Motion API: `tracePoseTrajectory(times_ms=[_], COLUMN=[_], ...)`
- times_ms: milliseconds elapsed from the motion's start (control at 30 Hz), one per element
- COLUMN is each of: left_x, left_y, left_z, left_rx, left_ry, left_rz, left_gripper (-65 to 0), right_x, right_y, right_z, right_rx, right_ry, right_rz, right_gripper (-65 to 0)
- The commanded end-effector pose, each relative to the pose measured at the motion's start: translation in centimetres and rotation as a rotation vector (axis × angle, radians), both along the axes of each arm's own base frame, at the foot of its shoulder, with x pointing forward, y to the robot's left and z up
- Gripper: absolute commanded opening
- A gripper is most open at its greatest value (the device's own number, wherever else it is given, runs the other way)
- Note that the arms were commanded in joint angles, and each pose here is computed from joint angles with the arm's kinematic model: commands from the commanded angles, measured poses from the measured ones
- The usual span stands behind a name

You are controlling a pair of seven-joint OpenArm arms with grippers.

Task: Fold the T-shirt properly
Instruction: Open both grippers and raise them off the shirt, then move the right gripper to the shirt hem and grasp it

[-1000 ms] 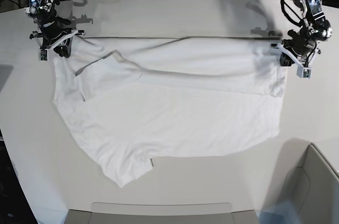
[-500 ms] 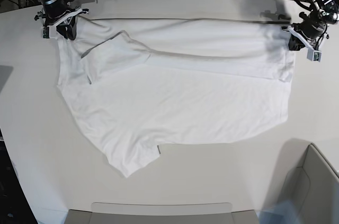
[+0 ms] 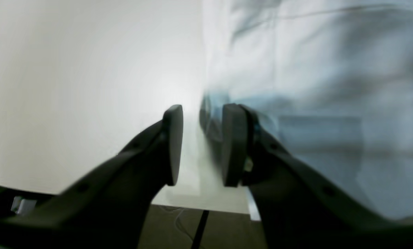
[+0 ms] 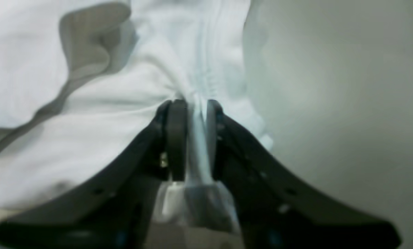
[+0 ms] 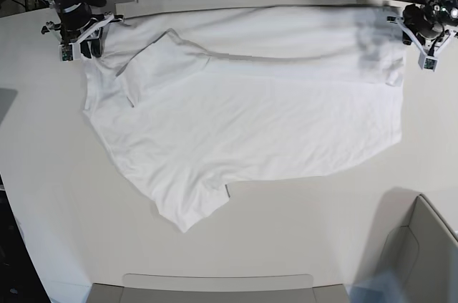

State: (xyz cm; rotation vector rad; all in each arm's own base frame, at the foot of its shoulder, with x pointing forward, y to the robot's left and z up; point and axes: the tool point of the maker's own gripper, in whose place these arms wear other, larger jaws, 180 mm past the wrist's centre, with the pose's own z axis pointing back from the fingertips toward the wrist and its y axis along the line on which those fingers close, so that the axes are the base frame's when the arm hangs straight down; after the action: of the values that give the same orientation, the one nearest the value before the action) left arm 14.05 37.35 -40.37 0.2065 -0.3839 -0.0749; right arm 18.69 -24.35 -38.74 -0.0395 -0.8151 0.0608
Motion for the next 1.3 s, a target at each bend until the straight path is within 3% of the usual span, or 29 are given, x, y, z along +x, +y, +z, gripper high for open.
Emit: tracePoseTrajectory(times_ms=[0,133,300,400,533,700,933,1100,1267], left_x=[1.0,1.7,2.6,2.9,5.9,10.7,13.5,14.4,14.4], left_y=[0.6,0.5,0.3,0.7,0.6,-1.9,-5.1,-5.6,-5.6], left_z=[1.5,2.4,3.7,4.6,7.2,8.6,8.4,8.8,8.8], left_rx=[0.033,0.049,0.075,0.091,0.098,0.050,-0.004,-0.019,-0.019], left_ry=[-0.041,-0.067,-0.101,-0.128,-0.267,-0.375,-0.353,-0.375,-0.375], left_rz=[-0.013,-0.027,-0.050,-0.043,0.002,-0.039,-0.089,-0.083,-0.083], left_gripper=[-44.5,-44.6,-44.6,-44.6,-44.6,-44.6,-44.6,-44.6,-44.6], right_x=[0.6,1.1,2.2,4.8,9.1,16.2,24.0,25.9,23.5], right_y=[-0.6,-0.3,-0.1,-0.3,0.4,3.5,5.0,5.5,5.4], right_z=[1.4,2.8,6.1,9.2,12.1,10.9,7.1,2.8,-1.9], right_rx=[-0.023,-0.039,-0.062,-0.078,-0.081,-0.093,-0.082,-0.012,0.028], right_ry=[-0.045,-0.081,-0.178,-0.293,-0.406,-0.316,-0.179,-0.071,0.033], right_rz=[-0.001,0.013,0.001,-0.014,0.027,0.172,0.205,0.201,0.187], right_gripper=[-49.2,-43.4,-42.8,-42.8,-42.9,-42.9,-42.9,-42.9,-42.9])
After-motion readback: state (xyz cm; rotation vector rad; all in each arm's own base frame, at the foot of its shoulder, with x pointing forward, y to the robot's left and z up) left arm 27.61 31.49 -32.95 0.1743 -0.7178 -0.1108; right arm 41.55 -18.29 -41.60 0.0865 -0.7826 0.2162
